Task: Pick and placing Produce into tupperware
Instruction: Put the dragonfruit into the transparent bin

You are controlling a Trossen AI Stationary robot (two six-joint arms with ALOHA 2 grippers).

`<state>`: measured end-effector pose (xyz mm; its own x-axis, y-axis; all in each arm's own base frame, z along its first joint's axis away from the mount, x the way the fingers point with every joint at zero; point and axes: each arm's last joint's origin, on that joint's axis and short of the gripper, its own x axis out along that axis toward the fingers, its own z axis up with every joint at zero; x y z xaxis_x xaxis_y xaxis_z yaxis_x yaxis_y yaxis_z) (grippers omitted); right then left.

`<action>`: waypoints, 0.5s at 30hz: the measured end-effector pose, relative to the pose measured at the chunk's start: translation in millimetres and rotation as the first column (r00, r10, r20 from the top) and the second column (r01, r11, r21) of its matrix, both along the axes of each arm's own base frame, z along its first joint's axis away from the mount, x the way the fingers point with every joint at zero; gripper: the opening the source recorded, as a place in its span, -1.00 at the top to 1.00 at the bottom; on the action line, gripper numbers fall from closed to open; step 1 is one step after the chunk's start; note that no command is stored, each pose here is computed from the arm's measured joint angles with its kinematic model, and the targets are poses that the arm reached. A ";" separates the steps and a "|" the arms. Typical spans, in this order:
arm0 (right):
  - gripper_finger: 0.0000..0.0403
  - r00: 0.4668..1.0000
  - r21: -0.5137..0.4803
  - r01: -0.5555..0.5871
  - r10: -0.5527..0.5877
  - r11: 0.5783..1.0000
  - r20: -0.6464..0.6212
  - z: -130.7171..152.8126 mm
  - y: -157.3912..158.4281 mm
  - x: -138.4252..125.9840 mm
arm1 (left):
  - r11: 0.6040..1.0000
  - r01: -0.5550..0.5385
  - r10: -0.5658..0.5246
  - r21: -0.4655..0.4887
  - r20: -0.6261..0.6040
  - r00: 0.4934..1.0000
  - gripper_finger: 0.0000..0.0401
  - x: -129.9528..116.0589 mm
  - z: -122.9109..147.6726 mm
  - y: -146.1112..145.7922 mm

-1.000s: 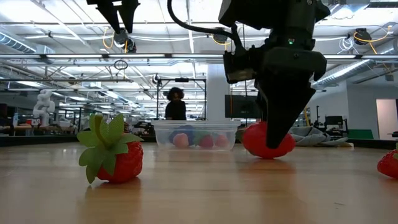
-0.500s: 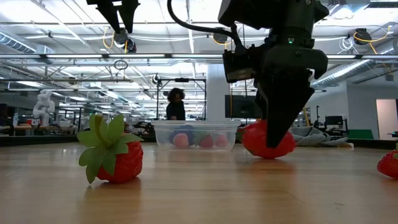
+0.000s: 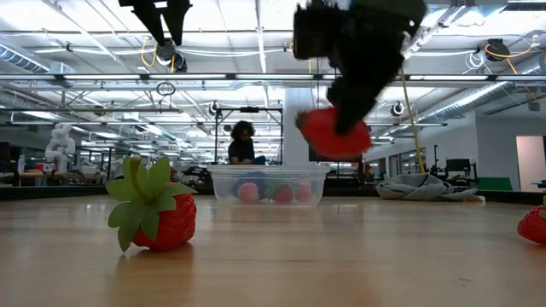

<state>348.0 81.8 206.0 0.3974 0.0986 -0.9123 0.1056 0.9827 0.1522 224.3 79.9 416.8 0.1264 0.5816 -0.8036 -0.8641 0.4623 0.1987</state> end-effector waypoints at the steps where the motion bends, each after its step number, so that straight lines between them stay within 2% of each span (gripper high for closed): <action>1: -0.14 1.000 -0.005 -0.010 0.011 1.000 0.020 4.9 -2.5 2.2 | 1.000 0.000 0.000 0.000 0.000 1.000 -0.18 0.0 0.0 -0.1; 7: -0.14 0.994 -0.065 -0.062 0.068 0.996 0.082 21.2 -28.9 15.0 | 1.000 -0.006 0.006 -0.001 0.004 1.000 -0.18 0.0 0.0 0.0; 15: -0.15 0.993 -0.126 -0.008 0.023 0.992 0.119 22.9 -83.9 21.9 | 1.000 -0.008 0.008 0.002 0.004 1.000 -0.18 -0.1 0.0 0.3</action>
